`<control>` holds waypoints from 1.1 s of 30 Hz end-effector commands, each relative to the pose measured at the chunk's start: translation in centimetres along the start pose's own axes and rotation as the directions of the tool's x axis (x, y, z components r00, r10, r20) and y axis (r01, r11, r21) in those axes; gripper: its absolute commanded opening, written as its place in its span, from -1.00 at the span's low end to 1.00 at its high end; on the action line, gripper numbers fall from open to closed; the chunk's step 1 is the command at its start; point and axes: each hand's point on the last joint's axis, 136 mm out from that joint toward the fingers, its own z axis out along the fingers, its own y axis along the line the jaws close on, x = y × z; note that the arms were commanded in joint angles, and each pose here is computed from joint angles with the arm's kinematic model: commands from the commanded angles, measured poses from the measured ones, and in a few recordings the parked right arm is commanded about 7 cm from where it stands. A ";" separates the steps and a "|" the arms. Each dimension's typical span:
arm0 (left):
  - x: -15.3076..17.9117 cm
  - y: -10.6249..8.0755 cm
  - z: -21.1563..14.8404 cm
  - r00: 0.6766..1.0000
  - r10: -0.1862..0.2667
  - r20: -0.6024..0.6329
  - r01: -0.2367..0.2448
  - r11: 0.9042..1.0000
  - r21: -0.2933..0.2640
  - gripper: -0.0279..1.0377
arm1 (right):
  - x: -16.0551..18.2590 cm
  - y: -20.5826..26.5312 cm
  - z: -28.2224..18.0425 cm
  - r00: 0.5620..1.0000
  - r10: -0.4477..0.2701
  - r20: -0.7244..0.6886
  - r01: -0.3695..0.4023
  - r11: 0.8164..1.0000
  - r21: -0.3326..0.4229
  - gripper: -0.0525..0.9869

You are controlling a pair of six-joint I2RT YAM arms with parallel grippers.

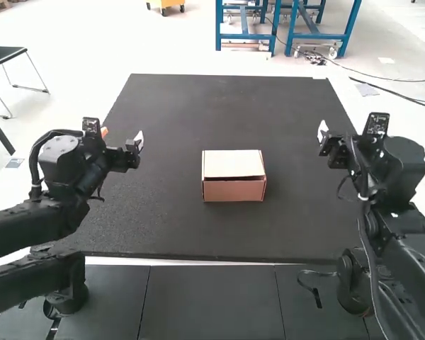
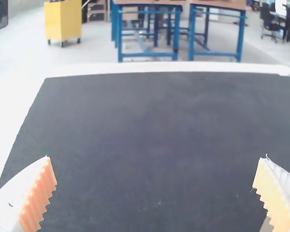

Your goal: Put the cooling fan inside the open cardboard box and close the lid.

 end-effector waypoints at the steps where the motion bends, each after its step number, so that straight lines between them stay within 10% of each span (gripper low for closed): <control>1: -0.8 0.8 -1.1 0.999 -0.010 0.050 0.012 0.999 -0.033 0.86 | -0.8 0.0 -0.9 0.998 -0.012 0.067 0.011 1.000 0.009 0.84; 21: -4.3 -0.4 -7.5 0.958 -0.035 0.284 0.020 0.998 0.053 0.86 | 2.1 0.7 -2.6 0.992 0.025 0.126 -0.021 0.999 -0.036 0.85; 33: -2.0 -1.1 -7.2 0.983 -0.013 0.181 -0.016 0.988 0.154 0.86 | 4.7 2.7 -2.6 1.000 -0.015 0.022 0.018 0.988 -0.151 0.85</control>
